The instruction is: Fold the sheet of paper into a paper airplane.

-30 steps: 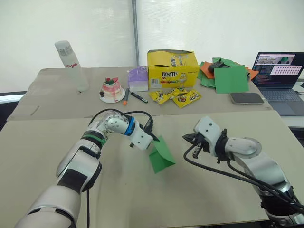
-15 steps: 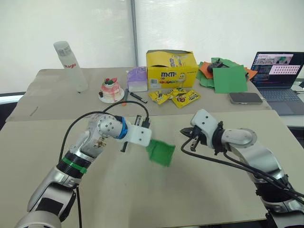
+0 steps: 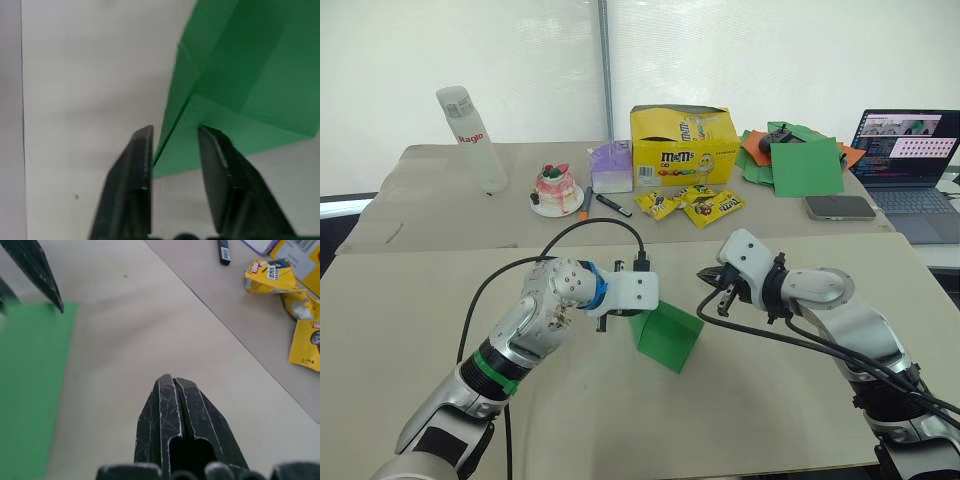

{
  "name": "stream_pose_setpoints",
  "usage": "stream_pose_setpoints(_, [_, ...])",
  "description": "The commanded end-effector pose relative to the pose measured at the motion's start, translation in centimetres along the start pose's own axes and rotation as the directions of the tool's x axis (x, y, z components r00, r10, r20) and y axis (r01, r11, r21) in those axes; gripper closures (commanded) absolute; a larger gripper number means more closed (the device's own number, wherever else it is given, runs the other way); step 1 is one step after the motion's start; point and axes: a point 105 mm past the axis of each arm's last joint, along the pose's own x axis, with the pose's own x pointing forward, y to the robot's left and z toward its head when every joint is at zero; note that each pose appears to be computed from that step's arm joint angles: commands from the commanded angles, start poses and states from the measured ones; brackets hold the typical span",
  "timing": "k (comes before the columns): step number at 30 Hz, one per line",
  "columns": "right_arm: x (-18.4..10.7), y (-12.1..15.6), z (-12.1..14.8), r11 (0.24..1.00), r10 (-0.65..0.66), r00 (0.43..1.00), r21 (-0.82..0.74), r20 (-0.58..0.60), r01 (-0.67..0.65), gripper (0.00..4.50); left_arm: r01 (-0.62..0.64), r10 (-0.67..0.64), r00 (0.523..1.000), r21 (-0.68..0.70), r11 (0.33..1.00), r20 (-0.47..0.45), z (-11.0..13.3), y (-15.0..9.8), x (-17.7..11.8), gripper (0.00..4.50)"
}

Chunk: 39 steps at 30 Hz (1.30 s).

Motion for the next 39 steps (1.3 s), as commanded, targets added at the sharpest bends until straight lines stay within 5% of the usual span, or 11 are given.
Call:
stream_pose_setpoints(1, [-0.9, -1.6, 1.8, 0.997, -0.057, 0.997, -0.052, 0.052, 0.060, 4.50, -0.061, 0.063, 0.997, -0.051, 0.997, 0.043, 0.0, 1.5, -1.6, 1.61])
stream_pose_setpoints(6, [-1.3, -1.4, 2.5, 0.997, -0.027, 0.997, -0.066, 0.078, 0.033, 4.50, -0.026, 0.050, 0.982, -0.134, 0.991, 0.184, -0.1, 2.3, -4.3, 0.01])
stream_pose_setpoints(10, [-2.4, 0.2, 4.1, 0.996, 0.091, 0.982, 0.003, 0.165, -0.092, 4.50, 0.021, 0.031, 0.951, -0.166, 0.986, 0.307, -0.8, 2.5, -7.6, 0.01])
stream_pose_setpoints(14, [-3.9, 1.8, 4.9, 0.967, 0.188, 0.954, 0.125, 0.233, -0.221, 4.50, 0.014, 0.066, 0.949, -0.249, 0.968, 0.309, -2.8, 2.6, -8.9, 0.01])
stream_pose_setpoints(21, [-3.1, 5.8, 1.6, 0.944, 0.265, 0.958, 0.175, 0.107, -0.280, 2.21, 0.076, 0.038, 0.926, -0.285, 0.956, 0.374, -3.1, 0.8, -7.7, 0.00])
stream_pose_setpoints(27, [-2.0, 6.7, -0.7, 0.945, 0.245, 0.969, 0.212, 0.042, -0.248, 2.21, 0.110, 0.033, 0.909, -0.315, 0.943, 0.416, -3.3, -0.2, -7.4, 0.00])
stream_pose_setpoints(33, [-1.9, 5.6, -0.4, 0.963, 0.206, 0.976, 0.160, 0.072, -0.215, 4.47, 0.094, 0.074, 0.899, -0.357, 0.929, 0.431, -3.7, -0.1, -7.4, 0.00])
stream_pose_setpoints(39, [-1.2, 5.8, 0.2, 0.963, 0.263, 0.957, 0.021, 0.120, -0.267, 4.47, 0.113, 0.105, 0.875, -0.409, 0.905, 0.474, -3.8, -0.3, -7.7, 0.00])
